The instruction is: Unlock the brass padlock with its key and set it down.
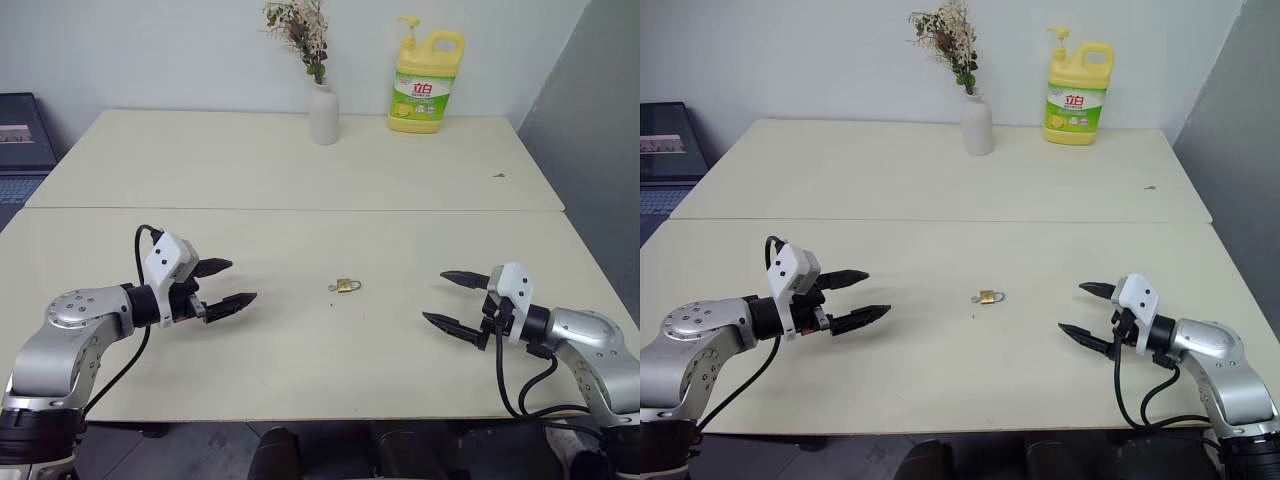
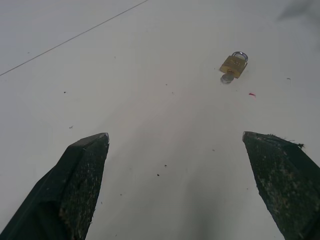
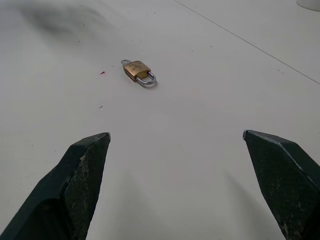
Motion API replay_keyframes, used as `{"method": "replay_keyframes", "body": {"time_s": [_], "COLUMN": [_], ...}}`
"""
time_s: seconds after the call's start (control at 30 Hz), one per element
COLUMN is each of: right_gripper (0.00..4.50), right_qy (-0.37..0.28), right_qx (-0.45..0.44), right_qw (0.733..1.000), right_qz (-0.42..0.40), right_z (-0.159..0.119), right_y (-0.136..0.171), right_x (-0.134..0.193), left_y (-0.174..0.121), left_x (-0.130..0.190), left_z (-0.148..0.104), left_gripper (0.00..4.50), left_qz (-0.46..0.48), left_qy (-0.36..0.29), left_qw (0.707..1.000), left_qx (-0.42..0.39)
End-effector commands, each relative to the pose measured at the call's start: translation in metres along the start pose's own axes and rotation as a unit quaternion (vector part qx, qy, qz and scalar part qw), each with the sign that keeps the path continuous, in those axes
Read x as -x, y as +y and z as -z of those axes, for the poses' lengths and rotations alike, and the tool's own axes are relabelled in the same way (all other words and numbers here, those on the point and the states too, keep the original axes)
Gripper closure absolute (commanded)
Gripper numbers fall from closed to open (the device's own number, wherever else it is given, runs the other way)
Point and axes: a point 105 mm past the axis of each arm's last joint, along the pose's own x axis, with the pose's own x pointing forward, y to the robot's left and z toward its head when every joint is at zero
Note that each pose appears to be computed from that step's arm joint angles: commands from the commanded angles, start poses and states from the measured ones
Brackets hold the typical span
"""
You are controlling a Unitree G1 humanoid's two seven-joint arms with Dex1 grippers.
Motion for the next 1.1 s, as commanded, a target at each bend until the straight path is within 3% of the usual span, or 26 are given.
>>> {"method": "replay_keyframes", "body": {"time_s": [0.03, 0.33, 0.6, 0.87, 1.1], "right_gripper": [0.03, 0.03, 0.03, 0.03, 0.03], "right_qy": [-0.015, -0.015, -0.016, -0.008, 0.005], "right_qx": [0.017, 0.017, 0.019, 0.034, 0.054], "right_qw": [1.000, 1.000, 1.000, 0.999, 0.995], "right_qz": [0.002, -0.004, -0.012, -0.038, -0.077], "right_z": [-0.012, -0.014, -0.016, -0.025, -0.045], "right_y": [-0.001, -0.001, 0.002, 0.008, 0.019], "right_x": [0.001, -0.002, -0.004, -0.006, -0.025], "left_y": [0.006, 0.006, 0.001, -0.033, -0.028], "left_x": [0.005, 0.007, 0.012, 0.018, 0.019], "left_z": [-0.013, -0.014, -0.028, -0.031, -0.032], "left_gripper": [0.00, 0.00, 0.00, 0.00, 0.00], "left_qz": [-0.017, -0.031, 0.011, 0.143, 0.151], "left_qy": [-0.023, -0.017, -0.048, 0.029, 0.048], "left_qw": [1.000, 0.999, 0.999, 0.986, 0.982], "left_qx": [-0.011, -0.007, -0.008, -0.075, -0.103]}}
